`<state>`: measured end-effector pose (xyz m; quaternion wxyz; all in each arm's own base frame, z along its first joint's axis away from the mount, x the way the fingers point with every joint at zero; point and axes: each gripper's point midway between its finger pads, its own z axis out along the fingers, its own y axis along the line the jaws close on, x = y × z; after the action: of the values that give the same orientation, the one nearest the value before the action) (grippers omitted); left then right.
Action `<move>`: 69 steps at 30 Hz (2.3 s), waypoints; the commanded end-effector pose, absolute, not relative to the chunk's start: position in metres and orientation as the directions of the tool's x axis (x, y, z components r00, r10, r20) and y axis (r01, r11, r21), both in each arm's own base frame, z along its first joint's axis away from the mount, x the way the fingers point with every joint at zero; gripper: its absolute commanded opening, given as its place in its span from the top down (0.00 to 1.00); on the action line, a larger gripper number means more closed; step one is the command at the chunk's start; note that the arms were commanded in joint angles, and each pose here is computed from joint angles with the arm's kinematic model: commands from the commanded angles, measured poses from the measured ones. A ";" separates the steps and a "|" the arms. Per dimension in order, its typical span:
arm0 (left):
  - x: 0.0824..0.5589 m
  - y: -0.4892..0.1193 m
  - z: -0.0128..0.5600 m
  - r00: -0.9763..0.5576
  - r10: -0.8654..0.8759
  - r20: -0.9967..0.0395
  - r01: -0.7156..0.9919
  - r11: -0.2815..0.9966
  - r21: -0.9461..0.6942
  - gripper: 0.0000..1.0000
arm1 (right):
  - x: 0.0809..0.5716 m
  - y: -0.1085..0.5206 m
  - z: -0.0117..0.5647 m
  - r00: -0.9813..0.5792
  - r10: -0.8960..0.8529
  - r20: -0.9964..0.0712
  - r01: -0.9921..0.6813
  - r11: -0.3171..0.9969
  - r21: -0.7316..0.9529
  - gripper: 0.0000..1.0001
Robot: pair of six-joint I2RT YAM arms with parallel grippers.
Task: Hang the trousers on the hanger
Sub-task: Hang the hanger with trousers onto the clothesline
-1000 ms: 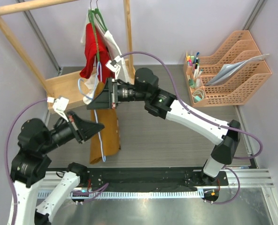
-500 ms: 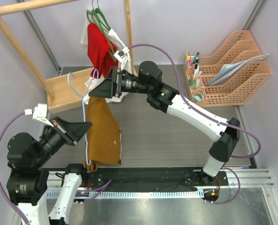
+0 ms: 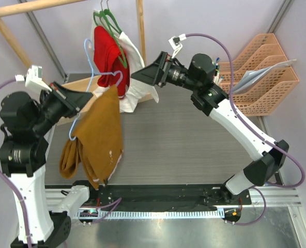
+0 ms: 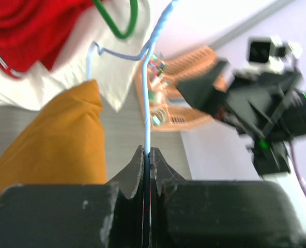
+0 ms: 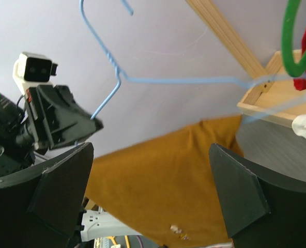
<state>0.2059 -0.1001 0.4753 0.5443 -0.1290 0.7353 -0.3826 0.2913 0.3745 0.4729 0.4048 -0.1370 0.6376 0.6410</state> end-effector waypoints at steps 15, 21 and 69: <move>0.252 -0.036 0.579 0.190 -0.478 -0.857 0.203 0.874 -0.442 1.00 | 0.283 0.325 0.481 -0.561 0.390 -0.730 -0.729 0.184 0.659 0.00; 0.295 -0.040 0.598 0.215 -0.464 -0.859 0.236 0.879 -0.415 1.00 | 0.285 0.321 0.483 -0.550 0.399 -0.733 -0.732 0.192 0.654 0.00; 0.431 0.004 0.539 0.239 -0.280 -0.930 0.065 0.960 -0.272 0.84 | 0.304 0.305 0.460 -0.553 0.403 -0.729 -0.701 0.246 0.669 0.00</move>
<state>0.4702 0.0061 0.4663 0.7147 -0.0949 0.6865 -0.0944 0.3086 0.3110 0.4500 0.4424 -0.1065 0.6571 0.6009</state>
